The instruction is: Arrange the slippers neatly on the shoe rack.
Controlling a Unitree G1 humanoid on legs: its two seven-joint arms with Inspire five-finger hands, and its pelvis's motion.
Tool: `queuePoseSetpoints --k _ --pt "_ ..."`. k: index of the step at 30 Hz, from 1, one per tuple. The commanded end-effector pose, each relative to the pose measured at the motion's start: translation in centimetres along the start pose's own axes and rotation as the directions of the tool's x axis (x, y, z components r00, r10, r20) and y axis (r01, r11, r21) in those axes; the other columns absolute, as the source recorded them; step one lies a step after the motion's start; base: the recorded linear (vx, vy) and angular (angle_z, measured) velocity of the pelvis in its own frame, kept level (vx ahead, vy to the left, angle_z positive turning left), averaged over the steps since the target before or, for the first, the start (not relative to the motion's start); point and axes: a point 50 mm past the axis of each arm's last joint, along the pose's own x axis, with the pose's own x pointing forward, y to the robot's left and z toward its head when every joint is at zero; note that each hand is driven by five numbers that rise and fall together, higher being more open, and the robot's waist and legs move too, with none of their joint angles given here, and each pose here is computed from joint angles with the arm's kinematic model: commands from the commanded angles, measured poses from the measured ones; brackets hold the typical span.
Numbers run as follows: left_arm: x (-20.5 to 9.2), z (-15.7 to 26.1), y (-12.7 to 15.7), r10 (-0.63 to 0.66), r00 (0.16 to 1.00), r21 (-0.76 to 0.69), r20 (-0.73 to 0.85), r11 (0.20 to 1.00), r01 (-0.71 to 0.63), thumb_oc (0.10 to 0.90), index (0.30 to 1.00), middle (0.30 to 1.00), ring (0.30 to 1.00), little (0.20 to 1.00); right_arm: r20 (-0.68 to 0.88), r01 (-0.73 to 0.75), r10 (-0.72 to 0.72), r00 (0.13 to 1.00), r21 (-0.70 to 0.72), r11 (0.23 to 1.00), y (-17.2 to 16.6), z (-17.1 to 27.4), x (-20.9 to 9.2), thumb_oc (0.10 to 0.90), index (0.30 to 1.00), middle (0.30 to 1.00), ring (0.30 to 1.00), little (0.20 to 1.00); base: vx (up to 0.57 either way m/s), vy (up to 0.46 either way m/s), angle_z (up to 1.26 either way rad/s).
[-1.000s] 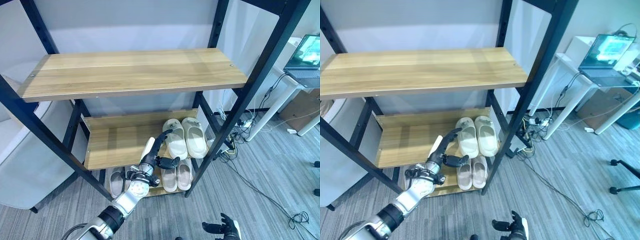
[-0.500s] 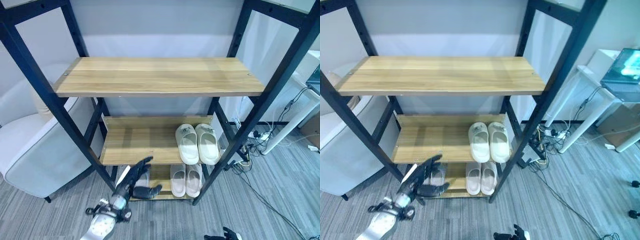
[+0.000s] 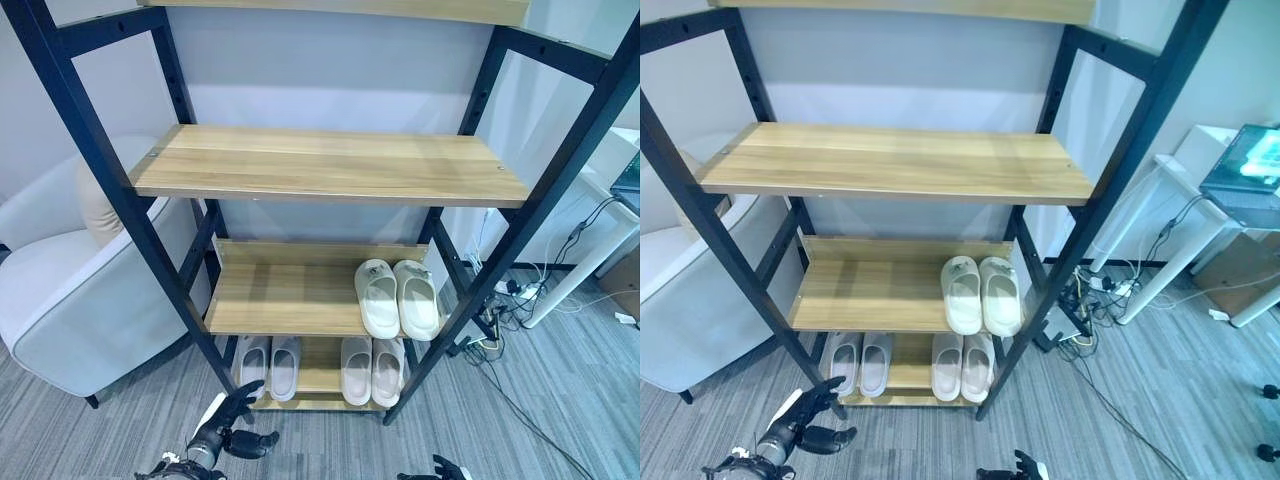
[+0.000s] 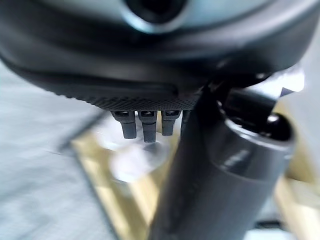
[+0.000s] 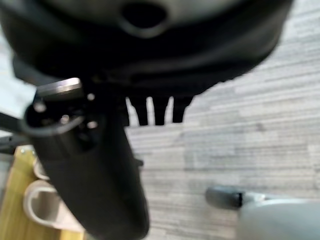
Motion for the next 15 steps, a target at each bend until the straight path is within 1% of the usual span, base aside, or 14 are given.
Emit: queuePoseSetpoints --k 1,2,4,6,8,9,10,13,15 --pt "1.7 1.3 1.4 0.134 0.991 0.023 0.031 0.991 -0.135 0.800 0.900 0.900 0.900 0.900 0.105 -0.010 0.011 0.994 -0.014 1.000 -0.1 1.8 0.2 0.800 0.900 0.900 0.900 0.900 0.00 0.000 0.00" --pt "1.9 -0.3 0.8 0.146 0.987 0.032 -0.067 0.989 -0.144 0.800 0.900 0.900 0.900 0.900 0.104 -0.020 0.020 0.994 -0.006 1.000 0.0 1.8 0.2 0.800 0.900 0.900 0.900 0.900 0.00 0.000 0.00" --pt "1.8 -2.1 0.6 0.162 0.971 0.086 -0.174 0.985 -0.149 0.800 0.900 0.900 0.900 0.900 0.088 -0.025 0.024 0.996 0.015 1.000 -0.2 1.2 0.1 0.800 0.900 0.900 0.900 0.900 0.00 0.000 0.00" --pt "1.2 -4.1 0.1 0.167 0.940 0.087 -0.296 0.985 -0.148 0.800 0.900 0.900 0.900 0.900 0.074 -0.029 0.025 0.997 0.052 0.998 -0.5 1.0 0.2 0.800 0.900 0.900 0.900 0.900 0.01 0.004 0.02" --pt "-0.2 -6.6 0.3 0.196 0.876 0.108 -0.440 0.980 -0.165 0.800 0.900 0.900 0.900 0.900 0.077 0.006 -0.009 0.997 0.037 0.999 -1.5 1.3 0.4 0.800 0.900 0.900 0.900 0.900 0.02 0.006 0.08" --pt "-0.2 -6.6 0.3 0.196 0.876 0.108 -0.440 0.980 -0.166 0.800 0.900 0.900 0.900 0.900 0.077 0.006 -0.009 0.997 0.037 0.999 -1.5 1.3 0.4 0.800 0.900 0.900 0.900 0.900 0.03 0.007 0.08" --pt "-1.3 -8.0 0.4 0.220 0.831 0.158 -0.511 0.974 -0.161 0.800 0.900 0.900 0.900 0.900 0.086 0.006 -0.011 0.996 0.056 0.998 -1.6 2.1 0.6 0.800 0.900 0.900 0.900 0.900 0.03 0.004 0.03" --pt "-1.3 -8.0 0.5 0.238 0.810 0.083 -0.536 0.970 -0.230 0.800 0.900 0.900 0.900 0.900 0.072 -0.008 0.000 0.997 0.121 0.993 -1.3 2.2 0.7 0.800 0.900 0.900 0.900 0.900 0.01 0.001 0.00" --pt "-1.2 -7.9 0.3 0.235 0.814 0.059 -0.531 0.969 -0.240 0.800 0.900 0.900 0.900 0.900 0.068 -0.022 0.012 0.998 0.145 0.989 -1.0 2.2 0.7 0.800 0.900 0.900 0.900 0.900 0.00 0.000 0.00"
